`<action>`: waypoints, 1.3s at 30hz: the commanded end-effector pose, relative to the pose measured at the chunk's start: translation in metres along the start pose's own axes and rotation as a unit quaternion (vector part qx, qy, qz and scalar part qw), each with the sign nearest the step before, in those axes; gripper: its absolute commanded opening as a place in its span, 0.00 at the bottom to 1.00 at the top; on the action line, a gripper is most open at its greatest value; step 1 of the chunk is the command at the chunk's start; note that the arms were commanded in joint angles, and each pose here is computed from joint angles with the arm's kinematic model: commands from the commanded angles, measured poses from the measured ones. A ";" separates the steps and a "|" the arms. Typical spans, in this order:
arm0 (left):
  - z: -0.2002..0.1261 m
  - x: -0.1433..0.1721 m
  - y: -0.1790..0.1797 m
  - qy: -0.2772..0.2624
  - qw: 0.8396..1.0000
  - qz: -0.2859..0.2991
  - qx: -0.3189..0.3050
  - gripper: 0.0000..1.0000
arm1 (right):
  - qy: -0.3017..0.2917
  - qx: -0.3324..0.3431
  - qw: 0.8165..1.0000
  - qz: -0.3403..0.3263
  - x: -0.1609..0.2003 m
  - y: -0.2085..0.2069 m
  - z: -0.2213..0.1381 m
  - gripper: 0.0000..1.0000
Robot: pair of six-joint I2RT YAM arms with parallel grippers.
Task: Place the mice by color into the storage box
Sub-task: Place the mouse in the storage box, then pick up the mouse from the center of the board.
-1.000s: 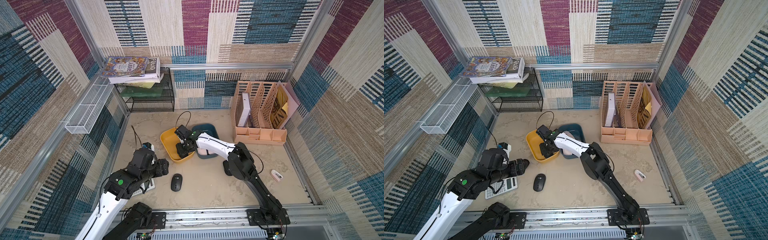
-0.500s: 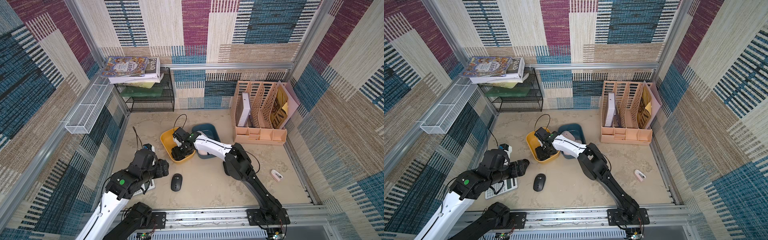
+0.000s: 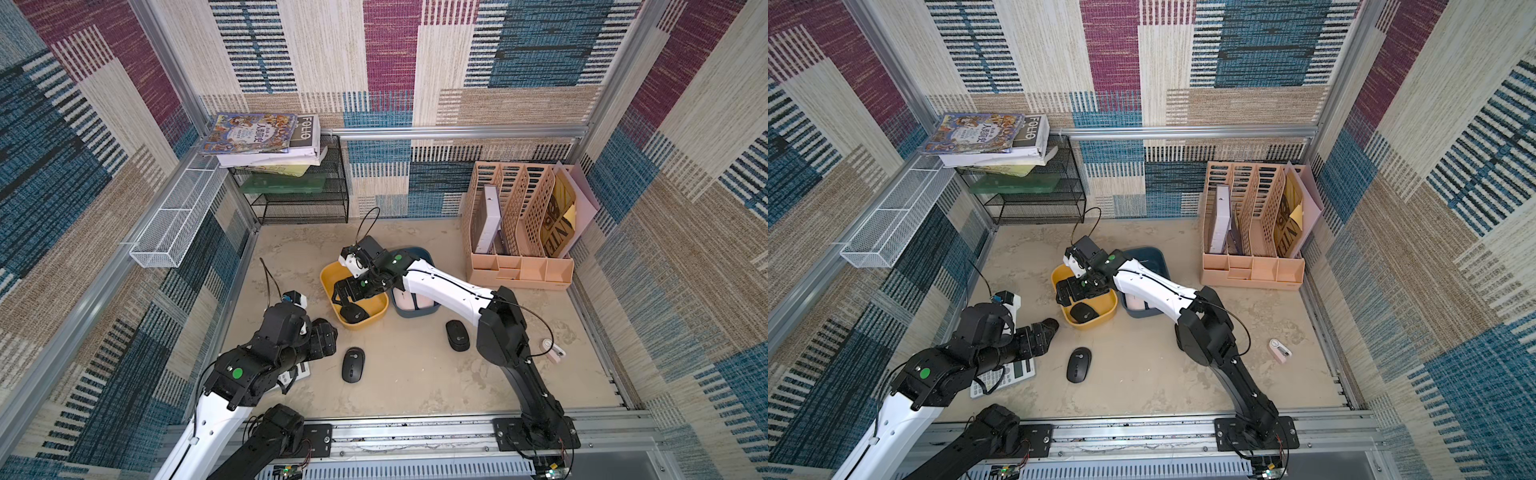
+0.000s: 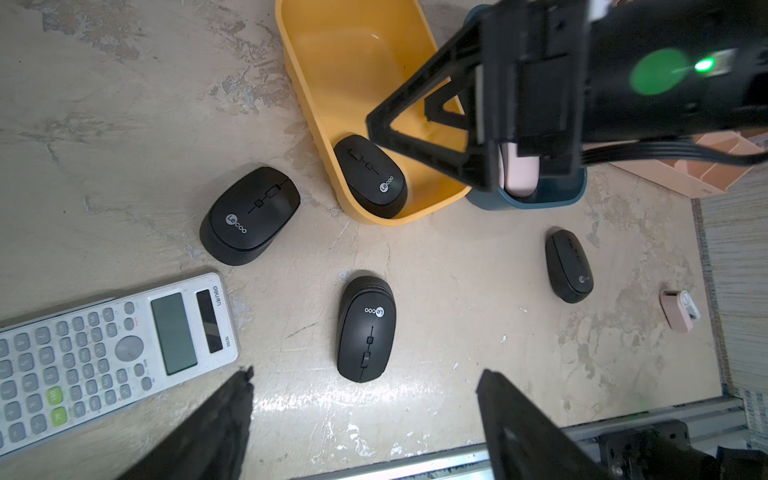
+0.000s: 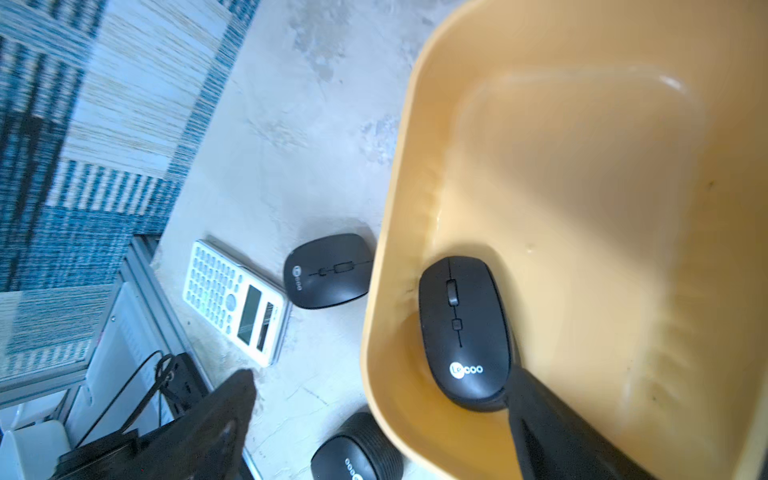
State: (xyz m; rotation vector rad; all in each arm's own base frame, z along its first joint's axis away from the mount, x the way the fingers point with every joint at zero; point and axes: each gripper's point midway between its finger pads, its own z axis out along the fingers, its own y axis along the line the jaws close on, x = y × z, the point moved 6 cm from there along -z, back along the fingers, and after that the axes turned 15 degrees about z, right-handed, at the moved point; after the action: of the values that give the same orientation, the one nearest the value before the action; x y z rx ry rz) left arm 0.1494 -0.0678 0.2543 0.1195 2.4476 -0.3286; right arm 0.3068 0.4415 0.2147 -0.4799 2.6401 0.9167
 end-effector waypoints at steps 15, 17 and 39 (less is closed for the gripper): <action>0.030 0.010 -0.055 0.048 0.991 0.084 0.088 0.85 | -0.039 0.211 0.960 0.177 0.134 -0.231 -0.160 0.96; 0.035 0.009 -0.059 0.049 0.991 0.080 0.095 0.85 | -0.029 0.219 0.959 0.180 0.144 -0.238 -0.157 0.96; 0.022 0.003 -0.047 -0.001 0.995 0.082 0.062 0.86 | 0.060 0.296 0.943 0.140 0.163 -0.264 -0.098 0.84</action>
State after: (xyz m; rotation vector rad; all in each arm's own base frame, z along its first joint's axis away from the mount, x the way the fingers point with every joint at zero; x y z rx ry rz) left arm 0.1519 -0.1236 0.2451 0.3790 2.4018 -0.4538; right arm 0.2482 0.1493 0.0845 -0.0078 2.9639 0.1530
